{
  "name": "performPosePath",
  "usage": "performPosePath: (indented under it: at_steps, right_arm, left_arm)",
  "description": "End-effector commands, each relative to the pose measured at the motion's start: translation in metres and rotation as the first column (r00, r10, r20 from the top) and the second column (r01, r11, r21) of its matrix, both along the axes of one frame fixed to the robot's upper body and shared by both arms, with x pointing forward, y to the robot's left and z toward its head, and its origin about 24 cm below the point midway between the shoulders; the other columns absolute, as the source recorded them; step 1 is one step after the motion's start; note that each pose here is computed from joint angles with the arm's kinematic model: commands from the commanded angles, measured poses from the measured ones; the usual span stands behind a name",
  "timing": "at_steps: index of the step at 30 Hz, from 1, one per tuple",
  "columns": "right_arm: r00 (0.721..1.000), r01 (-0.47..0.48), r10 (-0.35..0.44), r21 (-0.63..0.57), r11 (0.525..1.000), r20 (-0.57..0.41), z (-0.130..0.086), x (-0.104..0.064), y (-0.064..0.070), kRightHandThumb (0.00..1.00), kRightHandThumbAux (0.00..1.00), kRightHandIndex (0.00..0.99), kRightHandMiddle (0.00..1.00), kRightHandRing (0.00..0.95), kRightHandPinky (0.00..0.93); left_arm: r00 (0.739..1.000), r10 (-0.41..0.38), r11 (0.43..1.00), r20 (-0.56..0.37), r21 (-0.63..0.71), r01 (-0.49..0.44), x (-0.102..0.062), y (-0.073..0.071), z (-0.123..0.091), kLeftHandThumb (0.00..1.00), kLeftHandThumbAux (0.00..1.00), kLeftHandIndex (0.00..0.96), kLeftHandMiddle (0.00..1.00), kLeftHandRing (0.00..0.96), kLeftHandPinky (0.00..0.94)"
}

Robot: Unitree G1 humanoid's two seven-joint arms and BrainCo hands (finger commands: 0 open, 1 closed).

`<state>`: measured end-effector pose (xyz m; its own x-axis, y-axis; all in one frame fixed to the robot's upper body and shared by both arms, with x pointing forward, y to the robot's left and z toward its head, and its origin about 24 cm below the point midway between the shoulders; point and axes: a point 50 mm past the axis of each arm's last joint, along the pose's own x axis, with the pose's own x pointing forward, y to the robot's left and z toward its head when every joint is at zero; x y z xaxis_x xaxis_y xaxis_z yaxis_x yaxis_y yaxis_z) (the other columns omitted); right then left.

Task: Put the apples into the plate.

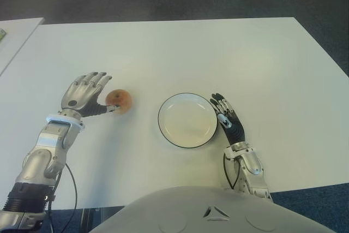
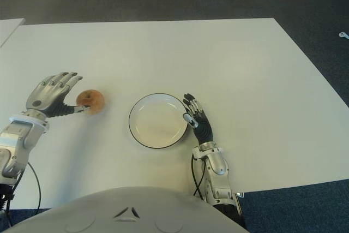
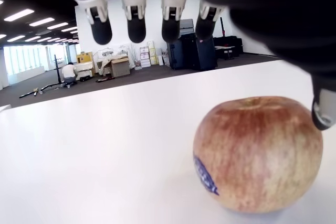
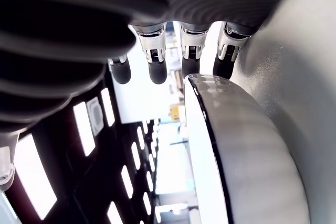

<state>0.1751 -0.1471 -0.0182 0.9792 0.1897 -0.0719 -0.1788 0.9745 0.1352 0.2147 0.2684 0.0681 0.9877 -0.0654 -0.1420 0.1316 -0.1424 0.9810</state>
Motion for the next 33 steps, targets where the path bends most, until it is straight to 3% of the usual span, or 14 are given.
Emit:
performPosePath:
  at_steps: [1, 33]
  right_arm:
    - [0.985, 0.018, -0.022, -0.026, 0.999, -0.17, -0.028, -0.021, -0.007, 0.105, 0.461, 0.0, 0.0, 0.0, 0.0]
    - [0.982, 0.027, -0.031, -0.024, 0.999, -0.184, -0.031, -0.021, -0.009, 0.114, 0.453, 0.0, 0.0, 0.0, 0.0]
  left_arm:
    - [1.0, 0.004, 1.0, -0.03, -0.003, -0.004, 0.002, 0.002, -0.007, 0.284, 0.363, 0.008, 0.0, 0.0, 0.019]
    - [0.997, -0.009, 1.0, -0.071, 0.013, 0.01, 0.016, 0.004, -0.028, 0.303, 0.294, 0.0, 0.0, 0.0, 0.0]
